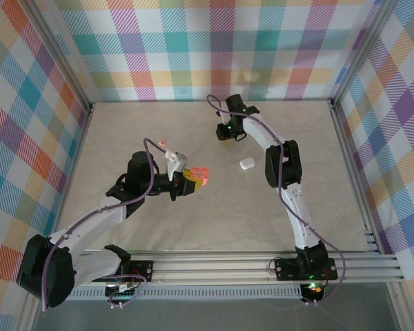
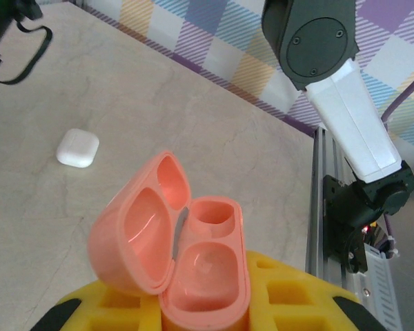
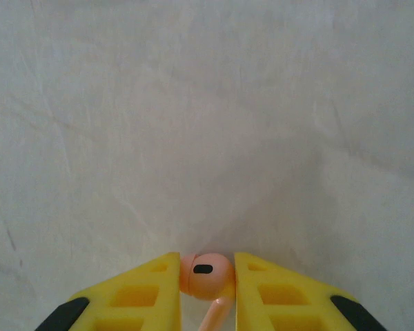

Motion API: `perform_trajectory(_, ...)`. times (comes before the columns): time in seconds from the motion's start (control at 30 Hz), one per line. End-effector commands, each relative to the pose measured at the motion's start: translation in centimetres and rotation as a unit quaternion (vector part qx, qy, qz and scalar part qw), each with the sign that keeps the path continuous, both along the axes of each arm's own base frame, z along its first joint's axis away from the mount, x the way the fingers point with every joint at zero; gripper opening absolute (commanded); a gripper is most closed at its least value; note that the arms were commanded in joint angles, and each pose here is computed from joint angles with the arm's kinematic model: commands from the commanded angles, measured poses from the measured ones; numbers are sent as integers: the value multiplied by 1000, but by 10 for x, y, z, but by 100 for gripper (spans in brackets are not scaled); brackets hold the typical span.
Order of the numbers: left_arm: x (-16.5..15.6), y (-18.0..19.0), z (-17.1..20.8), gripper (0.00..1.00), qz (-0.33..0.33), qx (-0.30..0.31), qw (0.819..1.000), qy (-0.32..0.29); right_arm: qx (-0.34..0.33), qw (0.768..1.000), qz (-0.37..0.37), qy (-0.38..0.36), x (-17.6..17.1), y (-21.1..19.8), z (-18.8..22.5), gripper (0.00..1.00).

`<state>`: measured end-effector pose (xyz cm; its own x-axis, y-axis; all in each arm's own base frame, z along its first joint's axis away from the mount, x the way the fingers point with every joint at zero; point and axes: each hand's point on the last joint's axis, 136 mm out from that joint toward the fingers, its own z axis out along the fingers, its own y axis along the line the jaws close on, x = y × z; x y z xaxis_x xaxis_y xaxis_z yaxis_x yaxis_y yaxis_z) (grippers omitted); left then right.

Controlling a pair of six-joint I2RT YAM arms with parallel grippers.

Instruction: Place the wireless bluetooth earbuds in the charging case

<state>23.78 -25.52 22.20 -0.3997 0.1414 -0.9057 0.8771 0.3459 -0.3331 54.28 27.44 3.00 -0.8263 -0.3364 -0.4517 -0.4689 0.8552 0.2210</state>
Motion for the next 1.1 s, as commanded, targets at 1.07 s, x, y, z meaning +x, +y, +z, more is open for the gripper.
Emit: perform_trajectory(1.07,22,-6,35,0,62,-61,996,-26,287,934,-2,-215,-205,20,273,19)
